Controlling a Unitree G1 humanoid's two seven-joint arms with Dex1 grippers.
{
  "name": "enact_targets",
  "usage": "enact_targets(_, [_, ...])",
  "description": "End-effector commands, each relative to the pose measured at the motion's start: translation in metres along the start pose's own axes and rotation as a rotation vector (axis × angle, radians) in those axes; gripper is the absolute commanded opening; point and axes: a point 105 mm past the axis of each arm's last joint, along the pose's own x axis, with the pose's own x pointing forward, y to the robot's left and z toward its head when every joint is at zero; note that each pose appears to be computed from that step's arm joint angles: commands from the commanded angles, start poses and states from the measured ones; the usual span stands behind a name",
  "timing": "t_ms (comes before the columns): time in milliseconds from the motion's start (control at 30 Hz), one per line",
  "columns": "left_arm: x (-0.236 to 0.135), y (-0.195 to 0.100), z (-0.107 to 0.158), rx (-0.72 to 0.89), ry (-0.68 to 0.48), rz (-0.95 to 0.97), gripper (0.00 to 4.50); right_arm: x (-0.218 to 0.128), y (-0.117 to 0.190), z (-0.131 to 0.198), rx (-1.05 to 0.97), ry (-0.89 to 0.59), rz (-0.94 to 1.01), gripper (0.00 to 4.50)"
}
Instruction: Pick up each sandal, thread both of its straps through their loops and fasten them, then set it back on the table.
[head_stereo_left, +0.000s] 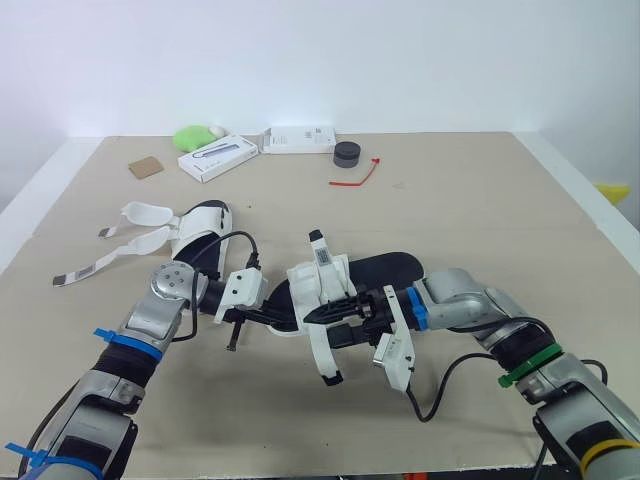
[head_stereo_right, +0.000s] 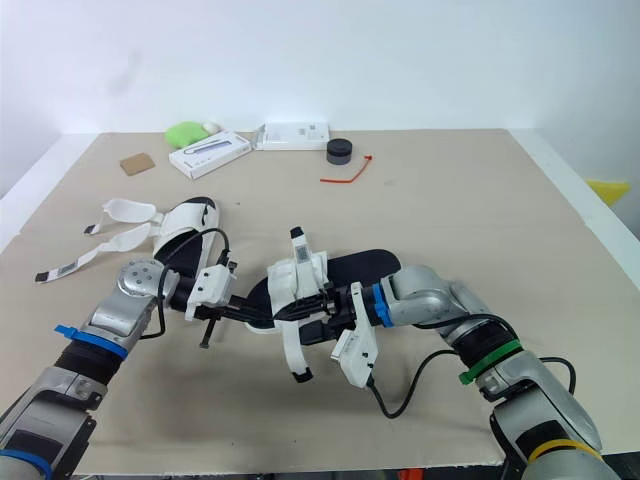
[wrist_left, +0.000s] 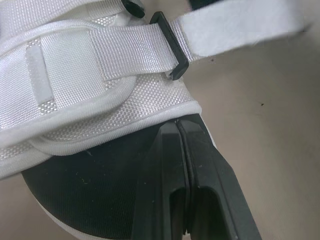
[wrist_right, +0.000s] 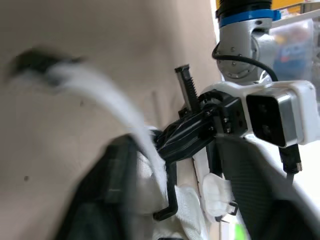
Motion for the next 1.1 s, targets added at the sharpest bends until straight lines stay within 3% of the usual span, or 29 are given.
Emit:
enact_targets(33, [-0.001, -0.006, -0.011, -0.029, 0.046, -0.015, 0.0, -0.003, -0.011, 0.009, 0.04, -0.041, -0.029, 0.75])
enact_targets(67, [-0.001, -0.006, -0.011, -0.029, 0.047, -0.015, 0.0, -0.003, -0.012, 0.01, 0.064, -0.048, -0.034, 0.25])
enact_targets(100, [-0.001, -0.006, -0.011, -0.029, 0.047, -0.014, 0.0, -0.004, -0.013, 0.011, 0.095, -0.053, -0.04, 0.06])
enact_targets(267, [-0.002, -0.005, -0.012, -0.029, 0.051, -0.013, 0.0, -0.008, -0.022, 0.01, 0.332, -0.071, -0.07, 0.06])
enact_targets(433, [-0.001, -0.005, -0.012, -0.029, 0.048, -0.013, 0.0, -0.01, -0.046, -0.014, 0.879, -0.034, -0.213, 0.06])
enact_targets(533, [0.0, -0.004, -0.012, -0.029, 0.046, -0.012, 0.0, -0.013, -0.043, -0.026, 1.246, 0.03, -0.218, 0.06])
enact_targets(767, [0.001, -0.004, -0.012, -0.029, 0.042, -0.008, 0.0, -0.014, -0.048, -0.034, 1.704, 0.105, -0.15, 0.06])
enact_targets(1100, [0.003, -0.002, -0.011, -0.028, 0.037, -0.004, 0.0, -0.001, -0.059, -0.037, 1.799, 0.154, -0.085, 0.06])
